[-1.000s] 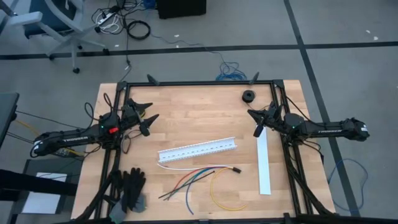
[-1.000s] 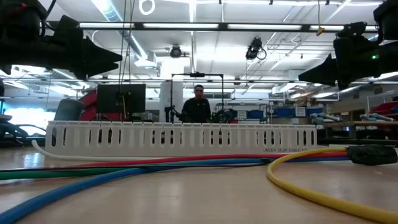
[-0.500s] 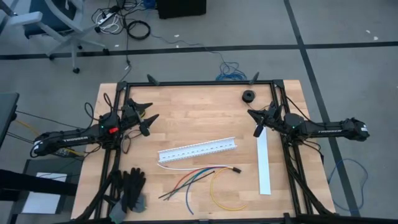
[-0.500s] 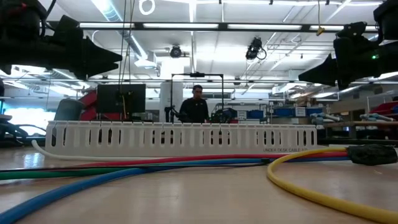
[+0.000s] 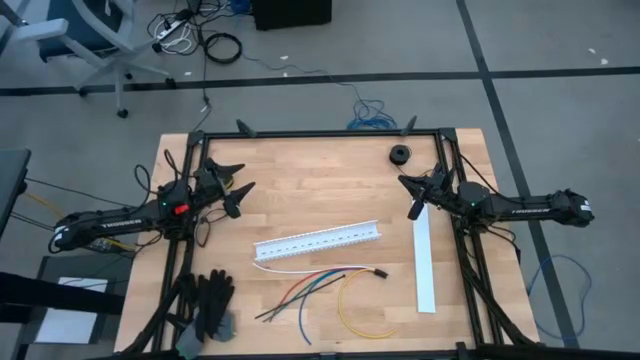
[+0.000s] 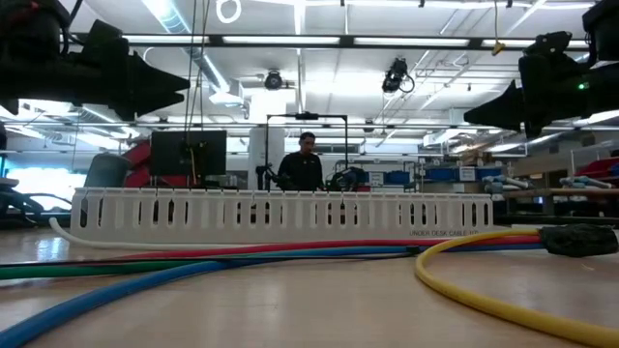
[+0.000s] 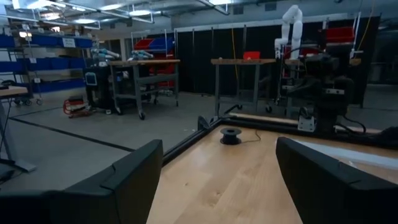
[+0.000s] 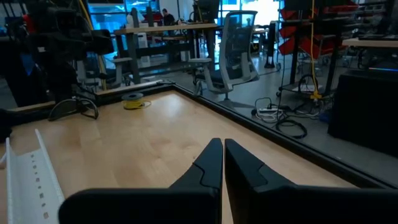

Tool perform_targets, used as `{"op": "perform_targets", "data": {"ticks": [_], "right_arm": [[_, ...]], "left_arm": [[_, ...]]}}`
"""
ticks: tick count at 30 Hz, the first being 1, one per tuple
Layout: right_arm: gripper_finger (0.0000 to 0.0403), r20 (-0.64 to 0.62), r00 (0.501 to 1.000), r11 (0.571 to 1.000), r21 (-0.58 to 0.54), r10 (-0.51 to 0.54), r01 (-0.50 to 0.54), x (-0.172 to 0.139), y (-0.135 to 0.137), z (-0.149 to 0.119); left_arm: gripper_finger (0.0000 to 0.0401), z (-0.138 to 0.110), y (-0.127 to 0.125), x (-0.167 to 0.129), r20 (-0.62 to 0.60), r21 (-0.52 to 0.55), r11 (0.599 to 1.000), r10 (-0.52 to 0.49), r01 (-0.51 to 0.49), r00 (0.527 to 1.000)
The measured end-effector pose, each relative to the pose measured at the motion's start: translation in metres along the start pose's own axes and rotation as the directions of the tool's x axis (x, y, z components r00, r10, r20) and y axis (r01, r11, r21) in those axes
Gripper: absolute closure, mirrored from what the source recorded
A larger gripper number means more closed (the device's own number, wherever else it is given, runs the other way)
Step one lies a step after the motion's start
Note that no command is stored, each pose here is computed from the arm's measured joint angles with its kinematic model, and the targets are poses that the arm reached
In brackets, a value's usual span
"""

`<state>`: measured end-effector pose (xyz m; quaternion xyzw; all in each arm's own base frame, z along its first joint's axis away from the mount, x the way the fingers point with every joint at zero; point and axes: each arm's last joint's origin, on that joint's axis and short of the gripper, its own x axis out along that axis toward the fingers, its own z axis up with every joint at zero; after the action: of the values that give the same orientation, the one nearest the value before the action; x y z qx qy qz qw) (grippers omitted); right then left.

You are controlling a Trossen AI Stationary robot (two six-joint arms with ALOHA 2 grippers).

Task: Ziptie cables
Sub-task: Adjust the white cable duct

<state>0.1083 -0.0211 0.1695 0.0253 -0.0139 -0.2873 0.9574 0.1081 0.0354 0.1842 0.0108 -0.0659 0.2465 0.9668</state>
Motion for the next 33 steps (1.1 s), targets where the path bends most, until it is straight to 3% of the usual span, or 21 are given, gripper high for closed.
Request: {"op": "perform_targets", "data": {"ticks": [17, 23, 33], "right_arm": [[0.0400, 0.000, 1.000, 1.000, 0.000, 0.000, 0.000, 0.0000, 0.0000, 0.0000], [0.0400, -0.001, 1.000, 1.000, 0.000, 0.000, 0.000, 0.0000, 0.0000, 0.0000], [0.0400, -0.002, 1.000, 1.000, 0.000, 0.000, 0.000, 0.0000, 0.0000, -0.0001]], "left_arm": [[0.0109, -0.0001, 0.0000, 0.0000, -0.001, -0.002, 1.000, 0.000, 0.000, 1.000], [0.0109, -0.0001, -0.0001, 0.0000, -0.001, -0.077, 0.997, -0.002, 0.002, 1.000], [0.0109, 0.0015, -0.0001, 0.0000, 0.015, -0.112, 0.994, -0.003, 0.004, 1.000]]}}
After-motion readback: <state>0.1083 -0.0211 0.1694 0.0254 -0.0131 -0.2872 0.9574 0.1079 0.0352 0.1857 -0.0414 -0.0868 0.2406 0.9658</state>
